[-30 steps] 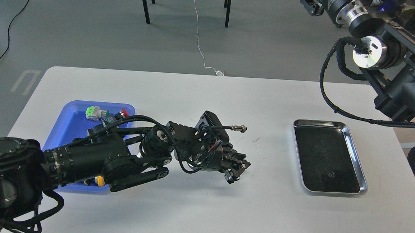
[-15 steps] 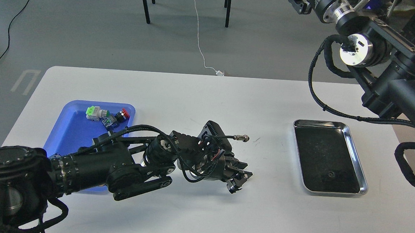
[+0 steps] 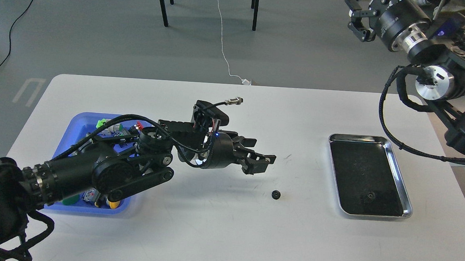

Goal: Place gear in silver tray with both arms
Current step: 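Release the gear on the table and retract the left arm, then reach the right gripper down toward the gear on the table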

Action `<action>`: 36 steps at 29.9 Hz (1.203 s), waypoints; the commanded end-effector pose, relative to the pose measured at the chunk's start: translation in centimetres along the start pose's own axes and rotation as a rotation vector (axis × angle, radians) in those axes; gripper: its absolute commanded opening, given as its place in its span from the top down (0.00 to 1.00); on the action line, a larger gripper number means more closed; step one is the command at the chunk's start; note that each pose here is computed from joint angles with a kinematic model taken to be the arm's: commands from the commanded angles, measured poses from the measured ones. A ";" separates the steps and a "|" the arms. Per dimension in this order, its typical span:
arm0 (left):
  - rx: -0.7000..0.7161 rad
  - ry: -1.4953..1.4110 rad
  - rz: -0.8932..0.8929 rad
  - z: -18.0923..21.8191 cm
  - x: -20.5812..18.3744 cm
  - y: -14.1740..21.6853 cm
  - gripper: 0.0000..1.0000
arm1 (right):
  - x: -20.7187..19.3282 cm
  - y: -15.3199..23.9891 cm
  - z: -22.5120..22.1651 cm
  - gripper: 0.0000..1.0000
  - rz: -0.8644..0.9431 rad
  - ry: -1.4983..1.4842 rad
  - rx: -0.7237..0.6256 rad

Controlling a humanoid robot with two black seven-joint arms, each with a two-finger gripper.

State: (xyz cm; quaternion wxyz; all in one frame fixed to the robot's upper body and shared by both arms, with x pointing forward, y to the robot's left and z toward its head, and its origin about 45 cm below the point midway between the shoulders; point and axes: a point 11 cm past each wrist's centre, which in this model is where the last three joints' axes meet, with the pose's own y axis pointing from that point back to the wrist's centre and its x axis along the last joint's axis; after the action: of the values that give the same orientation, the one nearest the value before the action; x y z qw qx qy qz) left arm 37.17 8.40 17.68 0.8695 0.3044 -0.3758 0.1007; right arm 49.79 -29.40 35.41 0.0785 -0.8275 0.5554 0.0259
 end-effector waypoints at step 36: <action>-0.577 1.571 1.089 -17.0 12.8 23.1 0.02 | -19.6 4.5 13.9 0.01 -1.440 1.477 -0.436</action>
State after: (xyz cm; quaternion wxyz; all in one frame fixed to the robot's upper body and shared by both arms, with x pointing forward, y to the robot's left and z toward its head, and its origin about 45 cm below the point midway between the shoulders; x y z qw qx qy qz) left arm 47.30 35.54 28.57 0.7570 -0.2694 0.2018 0.5600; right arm 40.76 -10.63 25.85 -0.4261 -0.7868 -0.1039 -0.4343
